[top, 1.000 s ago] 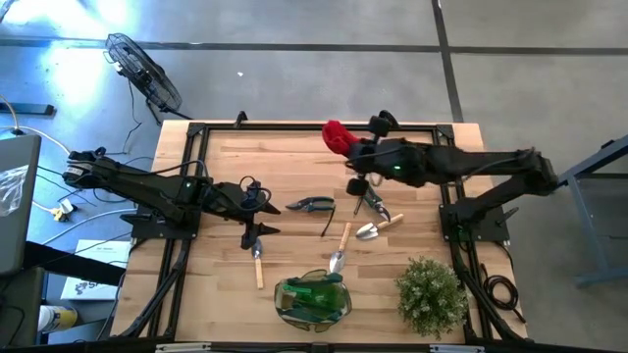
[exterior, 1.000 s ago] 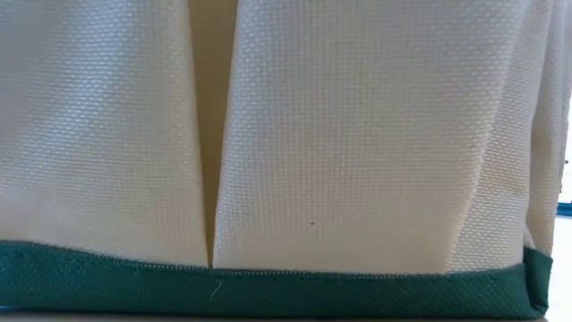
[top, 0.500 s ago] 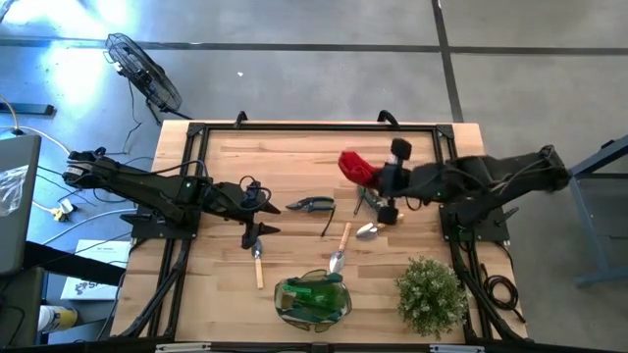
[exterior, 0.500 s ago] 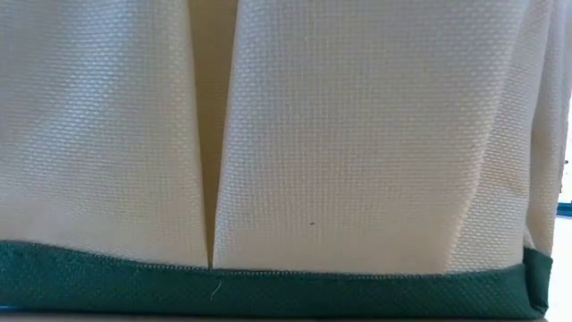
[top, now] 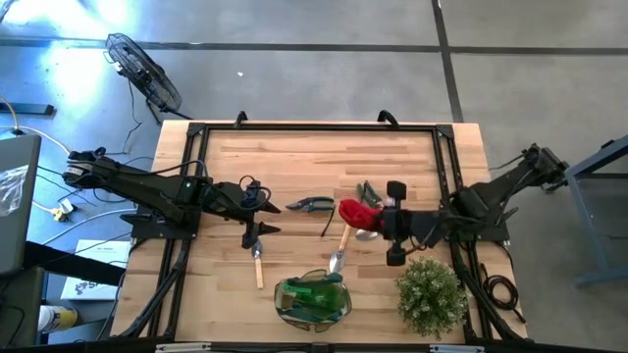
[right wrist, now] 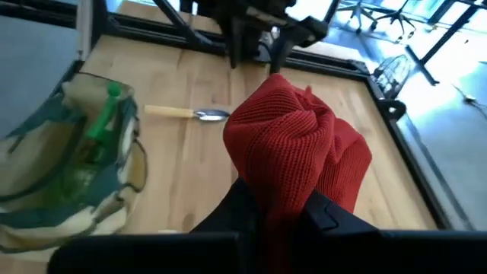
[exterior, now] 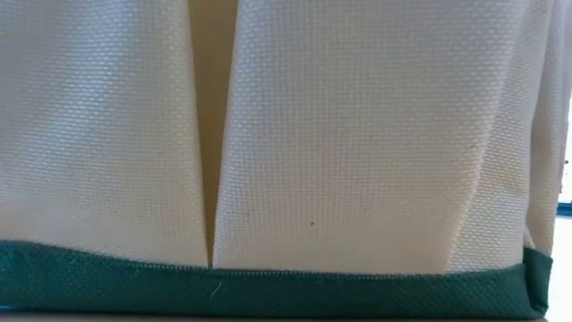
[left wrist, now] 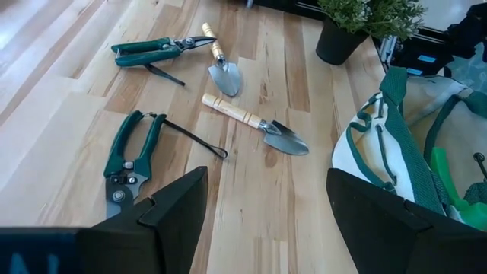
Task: Pick & Place Garden tools in Gardening bag
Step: Put the red gloves into the green gardening bag
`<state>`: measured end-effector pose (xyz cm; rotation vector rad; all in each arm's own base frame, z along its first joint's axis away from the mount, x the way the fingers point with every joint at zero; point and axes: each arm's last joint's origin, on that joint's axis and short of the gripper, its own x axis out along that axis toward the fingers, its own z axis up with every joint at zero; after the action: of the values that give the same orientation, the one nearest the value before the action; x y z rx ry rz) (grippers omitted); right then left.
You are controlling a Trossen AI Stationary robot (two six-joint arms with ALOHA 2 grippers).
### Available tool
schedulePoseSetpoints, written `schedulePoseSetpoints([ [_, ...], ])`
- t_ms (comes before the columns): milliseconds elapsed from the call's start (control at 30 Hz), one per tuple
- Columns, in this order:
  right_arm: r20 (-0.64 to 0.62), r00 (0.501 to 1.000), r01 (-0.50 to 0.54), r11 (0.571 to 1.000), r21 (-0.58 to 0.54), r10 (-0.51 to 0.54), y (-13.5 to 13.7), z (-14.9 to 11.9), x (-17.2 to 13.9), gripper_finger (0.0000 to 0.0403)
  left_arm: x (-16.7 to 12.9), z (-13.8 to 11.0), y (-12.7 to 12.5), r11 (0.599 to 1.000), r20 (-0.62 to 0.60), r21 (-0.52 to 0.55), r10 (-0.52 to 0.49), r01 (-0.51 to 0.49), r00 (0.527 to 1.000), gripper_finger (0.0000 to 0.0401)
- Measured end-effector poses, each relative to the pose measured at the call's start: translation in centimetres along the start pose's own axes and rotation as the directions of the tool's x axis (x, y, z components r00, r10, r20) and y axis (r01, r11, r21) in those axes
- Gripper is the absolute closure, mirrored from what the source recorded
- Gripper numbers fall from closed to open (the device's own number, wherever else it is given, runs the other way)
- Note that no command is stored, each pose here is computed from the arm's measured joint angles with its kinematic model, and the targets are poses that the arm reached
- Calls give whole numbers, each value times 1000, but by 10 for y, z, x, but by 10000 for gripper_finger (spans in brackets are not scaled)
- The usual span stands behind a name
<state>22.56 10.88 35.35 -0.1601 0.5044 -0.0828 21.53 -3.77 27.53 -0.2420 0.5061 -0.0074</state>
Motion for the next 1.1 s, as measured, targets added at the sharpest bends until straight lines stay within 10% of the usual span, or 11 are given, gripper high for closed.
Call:
schedulePoseSetpoints([
  [433,178,956,-222,972,-76,232,33,8,-12,379,7,-2,5,990,13,3,140,-140,990,141],
  [633,317,899,-292,953,-74,301,51,8,-17,379,9,-4,1,999,-33,-29,26,-27,999,141],
  [1100,587,787,-241,970,8,191,104,-13,-11,379,9,1,-1,981,24,188,36,-40,999,141],
])
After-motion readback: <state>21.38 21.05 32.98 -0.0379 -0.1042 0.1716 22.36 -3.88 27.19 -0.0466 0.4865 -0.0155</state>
